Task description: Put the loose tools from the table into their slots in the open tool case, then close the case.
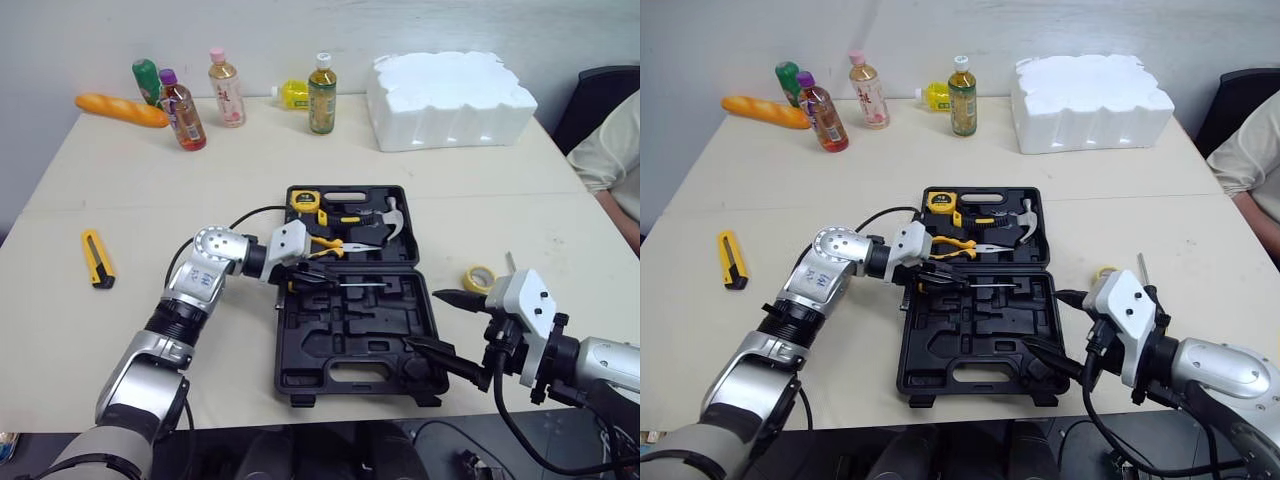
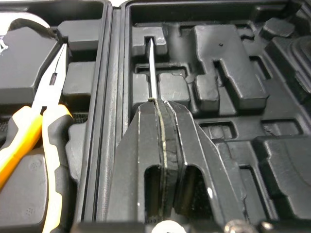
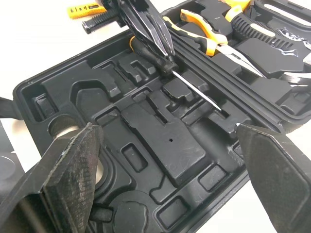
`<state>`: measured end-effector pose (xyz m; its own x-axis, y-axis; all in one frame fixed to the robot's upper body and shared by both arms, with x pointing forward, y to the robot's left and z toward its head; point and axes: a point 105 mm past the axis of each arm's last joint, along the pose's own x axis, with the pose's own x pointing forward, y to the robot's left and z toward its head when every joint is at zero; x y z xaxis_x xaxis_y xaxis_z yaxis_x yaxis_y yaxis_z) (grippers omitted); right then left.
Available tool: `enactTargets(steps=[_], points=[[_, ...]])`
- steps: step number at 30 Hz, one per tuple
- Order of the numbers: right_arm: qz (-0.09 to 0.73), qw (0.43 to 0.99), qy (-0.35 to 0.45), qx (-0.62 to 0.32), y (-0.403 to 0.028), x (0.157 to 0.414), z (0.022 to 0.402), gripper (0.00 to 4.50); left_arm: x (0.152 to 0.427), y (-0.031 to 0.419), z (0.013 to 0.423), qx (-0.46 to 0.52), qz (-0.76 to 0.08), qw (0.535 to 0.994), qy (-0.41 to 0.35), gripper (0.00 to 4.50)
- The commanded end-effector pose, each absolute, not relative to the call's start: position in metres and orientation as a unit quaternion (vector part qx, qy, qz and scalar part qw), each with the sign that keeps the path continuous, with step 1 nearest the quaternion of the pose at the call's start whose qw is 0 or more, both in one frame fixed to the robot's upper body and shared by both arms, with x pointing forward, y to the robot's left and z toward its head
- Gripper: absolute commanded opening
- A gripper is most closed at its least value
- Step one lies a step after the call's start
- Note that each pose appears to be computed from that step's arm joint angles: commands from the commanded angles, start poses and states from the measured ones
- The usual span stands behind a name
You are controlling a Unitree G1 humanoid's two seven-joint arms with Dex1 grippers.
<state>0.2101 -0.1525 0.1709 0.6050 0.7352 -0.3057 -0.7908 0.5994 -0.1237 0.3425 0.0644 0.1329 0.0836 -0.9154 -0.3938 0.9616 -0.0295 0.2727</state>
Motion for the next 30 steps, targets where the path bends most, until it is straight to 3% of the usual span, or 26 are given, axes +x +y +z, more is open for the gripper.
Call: enactTargets(steps=[1, 9, 13, 18, 23, 26, 29, 30], points=[[0.436, 0.885, 0.095, -0.133, -0.148, 0.207, 0.176, 4.5, 0.34, 0.061, 0.13, 0.256, -0.678, 0.688, 0.047, 0.03], [0.431, 0.886, 0.102, -0.138, -0.15, 0.209, 0.174, 4.5, 0.342, 0.066, 0.106, 0.292, -0.663, 0.679, 0.115, 0.03], [0.43, 0.887, 0.107, -0.131, -0.149, 0.209, 0.171, 4.5, 0.332, 0.069, 0.085, 0.342, -0.676, 0.639, 0.132, 0.03], [0.426, 0.889, 0.114, -0.124, -0.149, 0.214, 0.165, 4.5, 0.346, 0.075, 0.065, 0.369, -0.632, 0.657, 0.179, 0.03], [0.426, 0.889, 0.117, -0.12, -0.15, 0.215, 0.163, 4.5, 0.335, 0.075, 0.061, 0.38, -0.661, 0.625, 0.167, 0.03], [0.416, 0.893, 0.119, -0.126, -0.156, 0.219, 0.161, 4.5, 0.34, 0.073, 0.072, 0.359, -0.655, 0.647, 0.155, 0.03], [0.397, 0.899, 0.105, -0.153, -0.166, 0.224, 0.165, 4.5, 0.343, 0.069, 0.11, 0.285, -0.663, 0.686, 0.093, 0.03], [0.38, 0.906, 0.092, -0.164, -0.173, 0.228, 0.169, 4.5, 0.339, 0.071, 0.128, 0.243, -0.673, 0.695, 0.069, 0.32]])
